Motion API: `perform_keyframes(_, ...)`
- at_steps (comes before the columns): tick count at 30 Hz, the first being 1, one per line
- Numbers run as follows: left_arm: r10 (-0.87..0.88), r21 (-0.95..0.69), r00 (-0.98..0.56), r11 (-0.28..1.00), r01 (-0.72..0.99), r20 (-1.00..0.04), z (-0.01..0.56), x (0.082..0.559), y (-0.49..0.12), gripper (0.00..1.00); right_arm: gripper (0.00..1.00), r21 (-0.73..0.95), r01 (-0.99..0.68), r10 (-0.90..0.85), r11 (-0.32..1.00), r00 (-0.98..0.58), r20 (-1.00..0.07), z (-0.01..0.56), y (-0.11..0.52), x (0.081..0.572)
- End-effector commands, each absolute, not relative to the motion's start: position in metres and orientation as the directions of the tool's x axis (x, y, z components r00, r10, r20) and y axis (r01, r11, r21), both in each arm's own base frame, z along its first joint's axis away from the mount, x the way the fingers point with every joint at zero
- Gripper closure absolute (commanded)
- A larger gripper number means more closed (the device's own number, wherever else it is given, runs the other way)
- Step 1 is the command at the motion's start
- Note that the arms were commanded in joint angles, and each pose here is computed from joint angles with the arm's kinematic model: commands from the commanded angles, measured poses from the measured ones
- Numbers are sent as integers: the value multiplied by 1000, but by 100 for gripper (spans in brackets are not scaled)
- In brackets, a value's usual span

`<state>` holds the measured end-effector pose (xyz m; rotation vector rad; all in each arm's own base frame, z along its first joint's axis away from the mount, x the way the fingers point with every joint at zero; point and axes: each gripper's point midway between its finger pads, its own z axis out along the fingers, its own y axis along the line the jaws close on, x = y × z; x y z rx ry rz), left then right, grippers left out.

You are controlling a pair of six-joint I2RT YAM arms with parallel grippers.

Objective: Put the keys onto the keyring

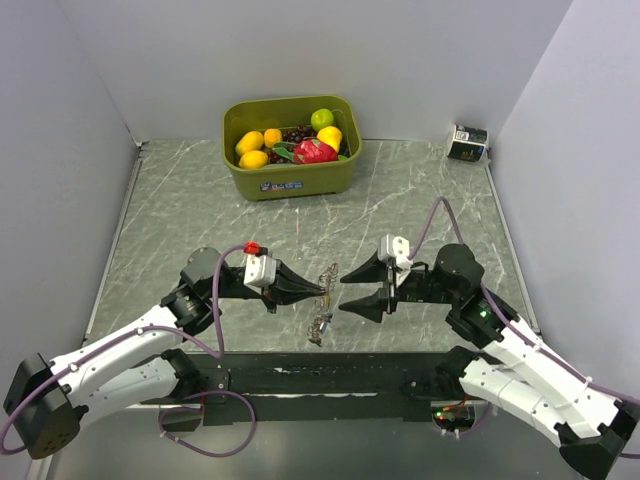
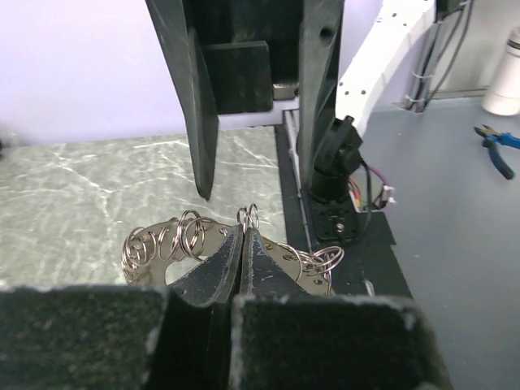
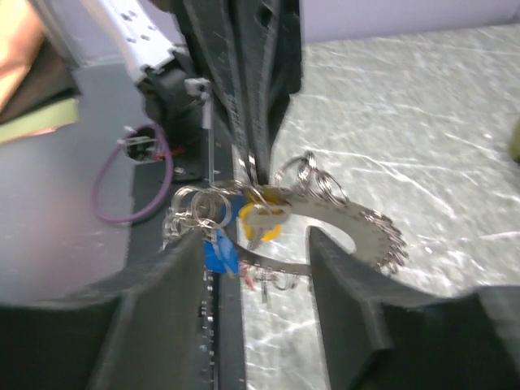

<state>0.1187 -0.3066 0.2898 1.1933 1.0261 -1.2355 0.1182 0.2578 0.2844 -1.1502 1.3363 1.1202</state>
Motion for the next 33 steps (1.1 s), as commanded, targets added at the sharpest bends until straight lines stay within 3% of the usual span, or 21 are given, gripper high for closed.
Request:
perform_keyframes(1,-196,157,137,-94,983,-971,313,110,-307,99,34,-39,-999,7,28,39,-999,314,260,105)
perform_keyframes(11,-201,164,142,-95,982,-969,315,111,-307,99,41,-55,-996,52,-65,51,-997,328,269,98)
perform_keyframes(24,-204,166,142,-107,980,-969,314,110,-309,99,52,-13,-997,34,-80,10,-999,311,280,107)
perform_keyframes(27,-206,163,138,-111,980,-969,315,110,-309,99,62,4,-997,22,-74,-6,-1000,306,281,109)
perform_keyframes(28,-207,163,137,-111,980,-969,315,110,-309,99,70,2,-997,24,-71,-3,-1000,307,280,109)
perform_keyframes(33,-219,172,141,-126,977,-965,317,108,-310,99,75,21,-998,8,-65,-22,-1000,304,282,113)
